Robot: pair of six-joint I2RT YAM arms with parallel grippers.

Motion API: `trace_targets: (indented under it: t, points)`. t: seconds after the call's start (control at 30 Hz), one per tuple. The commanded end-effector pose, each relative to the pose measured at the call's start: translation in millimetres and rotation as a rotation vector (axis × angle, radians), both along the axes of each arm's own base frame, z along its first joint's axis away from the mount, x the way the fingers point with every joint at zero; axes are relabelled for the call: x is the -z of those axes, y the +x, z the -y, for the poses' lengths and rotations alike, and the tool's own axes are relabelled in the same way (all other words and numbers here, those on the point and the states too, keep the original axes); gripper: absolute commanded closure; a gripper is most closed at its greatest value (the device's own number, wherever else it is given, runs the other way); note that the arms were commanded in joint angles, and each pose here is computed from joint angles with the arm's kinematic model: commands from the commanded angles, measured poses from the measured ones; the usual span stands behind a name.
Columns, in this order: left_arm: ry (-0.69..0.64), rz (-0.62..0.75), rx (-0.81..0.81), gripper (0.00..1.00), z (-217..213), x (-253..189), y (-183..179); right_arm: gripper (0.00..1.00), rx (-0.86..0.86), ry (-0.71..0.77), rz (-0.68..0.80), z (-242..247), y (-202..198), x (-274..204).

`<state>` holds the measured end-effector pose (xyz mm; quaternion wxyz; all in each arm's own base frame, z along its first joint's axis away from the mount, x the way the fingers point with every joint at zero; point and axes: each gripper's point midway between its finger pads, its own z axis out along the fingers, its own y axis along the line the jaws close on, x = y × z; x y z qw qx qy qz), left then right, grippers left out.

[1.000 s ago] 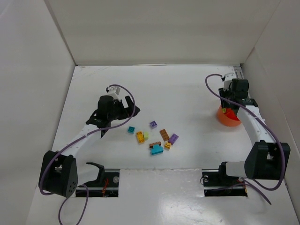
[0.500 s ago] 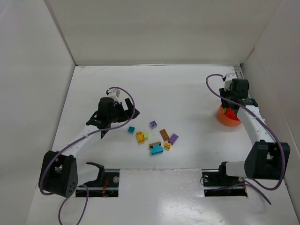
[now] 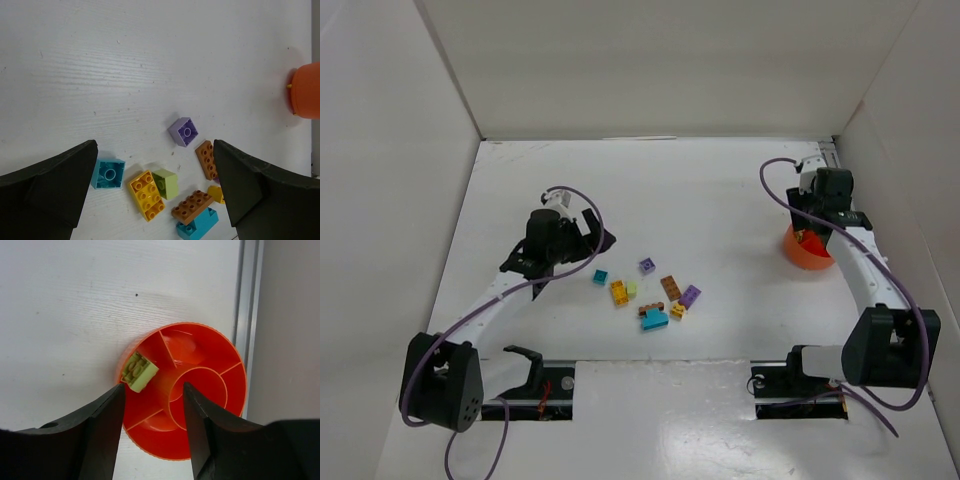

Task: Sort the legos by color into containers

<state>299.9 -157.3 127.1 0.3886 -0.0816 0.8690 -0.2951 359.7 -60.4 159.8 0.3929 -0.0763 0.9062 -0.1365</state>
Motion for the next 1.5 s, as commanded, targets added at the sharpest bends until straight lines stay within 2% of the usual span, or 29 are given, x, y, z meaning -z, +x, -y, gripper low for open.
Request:
trace_targets:
  t: [0.0,0.07,0.17,0.2,0.27,0.3,0.4,0.43,0.5,0.53,0.6,0.67,0.8,0.9,1.03,1.33,1.47]
  points:
    - [-0.024,0.011,-0.026,0.00,-3,-6,-5,0.45,-0.101,0.017,0.117,-13,5,-36]
    - [-0.033,-0.004,-0.045,0.00,-5,-2,-8,0.44,-0.333,0.108,0.176,-63,12,-45]
    - [-0.046,0.005,-0.077,0.00,-9,-6,-11,0.43,-0.555,0.150,0.185,-126,7,-46]
    - [-0.056,0.001,-0.084,0.00,-10,-7,-15,0.43,-0.659,0.147,0.186,-167,-1,-48]
    - [-0.055,0.003,-0.111,0.00,-14,-7,-17,0.43,-0.688,0.135,0.154,-198,-5,-40]
    - [-0.057,-0.017,-0.129,0.00,-17,-2,-21,0.43,-0.749,0.155,0.128,-230,-18,-34]
    - [-0.066,-0.042,-0.214,0.00,-28,1,-27,0.44,-0.775,0.279,0.126,-286,-29,-32]
    - [-0.072,-0.038,-0.242,0.00,-32,0,-30,0.44,-0.807,0.336,0.098,-317,-50,-26]
    - [-0.068,-0.055,-0.324,0.00,-44,1,-33,0.44,-0.721,0.345,0.099,-330,-56,-26]
    - [-0.067,-0.060,-0.352,0.00,-49,0,-36,0.43,-0.728,0.356,0.080,-349,-72,-20]
    - [-0.069,-0.041,-0.402,0.00,-58,-7,-41,0.40,-0.639,0.438,0.057,-367,-82,-15]
    - [-0.088,-0.017,-0.414,0.00,-62,-10,-47,0.40,-0.554,0.538,0.054,-389,-90,-12]
    - [-0.125,0.036,-0.446,0.00,-68,-20,-52,0.40,-0.452,0.561,-0.024,-420,-99,29]
    - [-0.134,0.060,-0.452,0.00,-71,-24,-56,0.41,-0.402,0.597,-0.059,-440,-100,42]
    - [-0.131,0.051,-0.467,0.00,-74,-21,-61,0.43,-0.346,0.611,-0.121,-455,-101,73]
    - [-0.156,0.057,-0.395,0.00,-62,-20,-63,0.48,-0.254,0.618,-0.146,-459,-97,101]
    - [-0.157,0.057,-0.374,0.00,-59,-18,-64,0.59,-0.249,0.622,-0.172,-463,-103,110]
